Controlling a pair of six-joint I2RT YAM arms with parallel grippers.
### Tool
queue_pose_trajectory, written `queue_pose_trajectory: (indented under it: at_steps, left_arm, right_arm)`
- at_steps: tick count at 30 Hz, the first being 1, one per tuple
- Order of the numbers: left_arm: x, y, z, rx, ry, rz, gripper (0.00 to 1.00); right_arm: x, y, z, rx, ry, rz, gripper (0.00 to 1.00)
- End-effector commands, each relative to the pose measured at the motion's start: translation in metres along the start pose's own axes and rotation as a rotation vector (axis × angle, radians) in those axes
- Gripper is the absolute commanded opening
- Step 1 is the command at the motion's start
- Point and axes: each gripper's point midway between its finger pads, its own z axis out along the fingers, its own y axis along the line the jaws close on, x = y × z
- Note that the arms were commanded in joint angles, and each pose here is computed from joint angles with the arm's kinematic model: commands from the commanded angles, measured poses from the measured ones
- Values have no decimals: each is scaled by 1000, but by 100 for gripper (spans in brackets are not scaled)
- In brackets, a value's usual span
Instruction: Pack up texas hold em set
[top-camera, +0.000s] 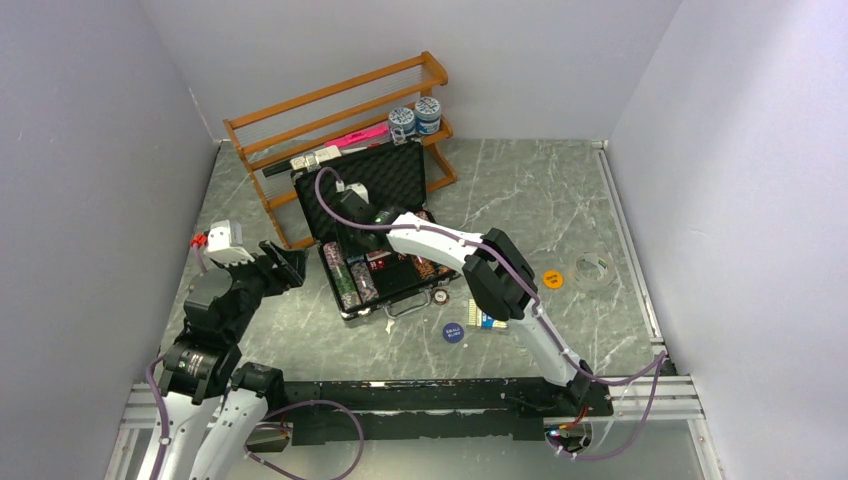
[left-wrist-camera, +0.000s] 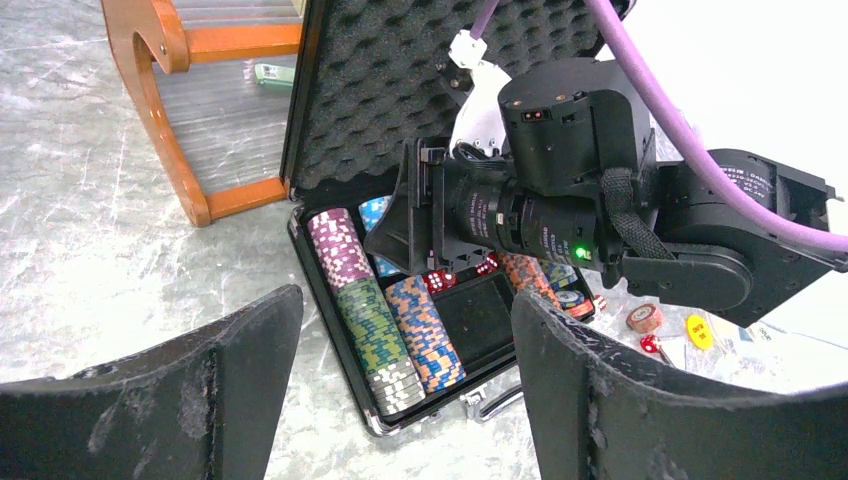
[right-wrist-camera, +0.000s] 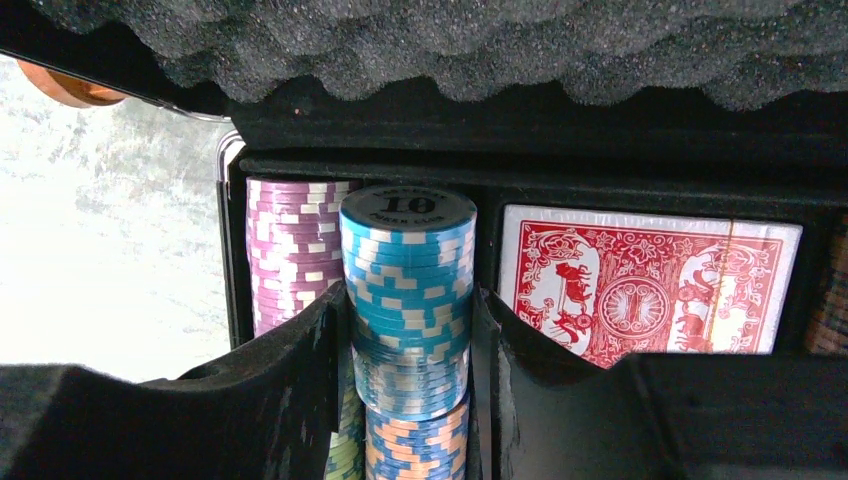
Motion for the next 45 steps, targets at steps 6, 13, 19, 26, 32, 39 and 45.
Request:
queue_pose_trajectory:
  at_steps: [6,13,19,26,32,39,45]
  left_arm:
    - [-8,-4,1,14,-19,5,82]
    - [-10,-6,3,22,-28,4,83]
    - [-12,-10,6,37,-36,2,83]
    - [-7,-22,14,130,-64,-15,84]
    - [0,-28,23,175,-54,-20,89]
    - [10,-29,36,190,-25,-29,96]
    - [14,-30,42,196,-3,-33,96]
  right_arm:
    - [-43,19,-31,-53,-105,29,67]
    - [-71,24,-72,-85,-176,48,69]
    - [-79,11,-131,-122,-270,79,69]
    - [-39,-68,-179,79,-263,130,74]
    - [39,-121,-196,226,-85,181,78]
    - [111,-176,-192,304,128,316,89]
    - [128,-204,-191,379,172,358,100]
